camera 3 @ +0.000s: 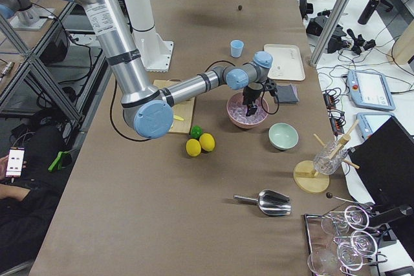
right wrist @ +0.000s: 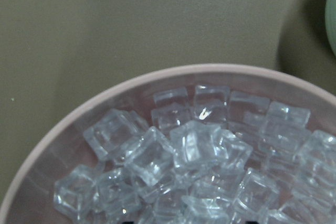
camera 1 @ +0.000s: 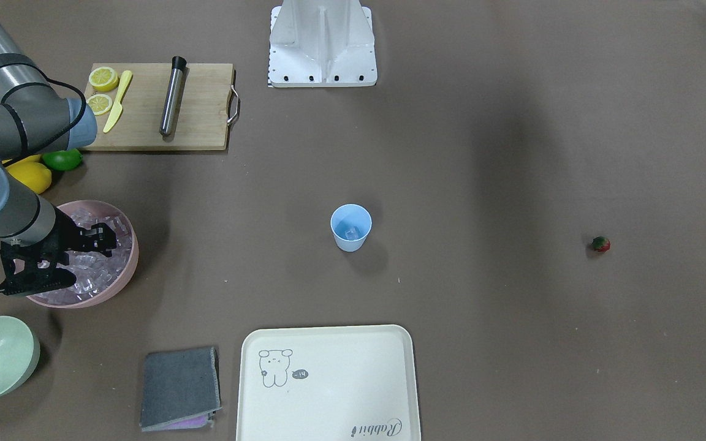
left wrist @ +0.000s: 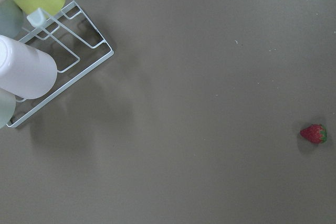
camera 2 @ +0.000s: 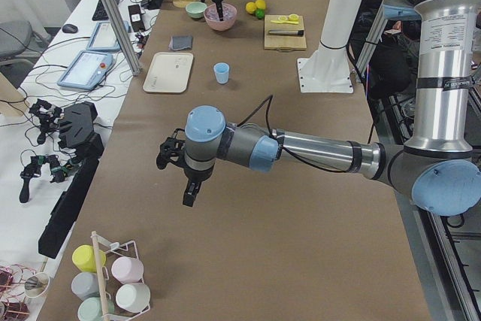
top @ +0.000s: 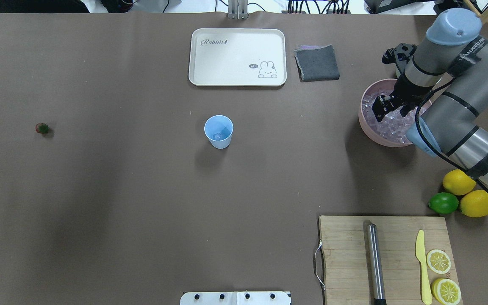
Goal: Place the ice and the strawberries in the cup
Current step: 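Lower the right gripper into the pink bowl and grasp another ice cube, then move the ice cube with the right gripper over the blue cup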
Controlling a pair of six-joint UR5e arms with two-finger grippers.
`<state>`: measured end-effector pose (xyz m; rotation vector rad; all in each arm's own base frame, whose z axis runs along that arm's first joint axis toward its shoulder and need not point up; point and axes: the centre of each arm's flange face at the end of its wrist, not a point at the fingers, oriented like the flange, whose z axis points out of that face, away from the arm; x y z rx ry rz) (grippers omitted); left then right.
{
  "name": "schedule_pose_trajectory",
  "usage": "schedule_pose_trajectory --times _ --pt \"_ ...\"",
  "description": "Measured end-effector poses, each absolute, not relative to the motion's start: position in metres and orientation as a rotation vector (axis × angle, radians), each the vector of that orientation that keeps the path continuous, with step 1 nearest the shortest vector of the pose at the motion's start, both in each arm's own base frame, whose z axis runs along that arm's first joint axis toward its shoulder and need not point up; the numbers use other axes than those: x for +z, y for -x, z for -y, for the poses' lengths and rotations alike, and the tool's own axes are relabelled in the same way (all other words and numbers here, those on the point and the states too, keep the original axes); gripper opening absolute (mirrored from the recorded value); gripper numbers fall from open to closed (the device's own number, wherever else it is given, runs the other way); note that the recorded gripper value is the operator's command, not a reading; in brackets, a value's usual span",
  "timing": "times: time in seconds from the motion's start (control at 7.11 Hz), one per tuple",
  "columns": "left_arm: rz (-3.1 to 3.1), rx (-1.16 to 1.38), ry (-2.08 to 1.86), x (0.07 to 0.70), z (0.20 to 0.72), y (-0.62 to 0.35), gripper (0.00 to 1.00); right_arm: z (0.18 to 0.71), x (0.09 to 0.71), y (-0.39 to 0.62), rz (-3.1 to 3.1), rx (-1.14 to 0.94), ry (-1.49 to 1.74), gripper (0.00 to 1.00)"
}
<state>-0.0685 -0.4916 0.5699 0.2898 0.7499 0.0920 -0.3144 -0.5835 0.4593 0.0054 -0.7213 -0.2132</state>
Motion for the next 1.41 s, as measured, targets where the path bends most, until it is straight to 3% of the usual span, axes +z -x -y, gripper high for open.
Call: schedule_pose_trajectory --times 0.14,0.28,0.99,1.41 --pt "-0.750 0.092 -0.291 0.570 0.492 0.068 0.98 0.584 0.459 0.315 0.721 -0.214 -0.006 0.37" --pt "-0.750 0.092 -0.291 0.569 0.492 0.068 0.98 0.584 0.458 0.315 0.722 -0.216 -0.008 0.00" --pt "-0.750 0.092 -0.289 0.571 0.493 0.068 0.98 0.590 0.440 0.306 0.745 -0.218 -0.034 0.00" --pt "-0.750 0.092 -0.286 0.573 0.492 0.068 0.98 0.589 0.370 0.286 0.808 -0.200 -0.069 0.00"
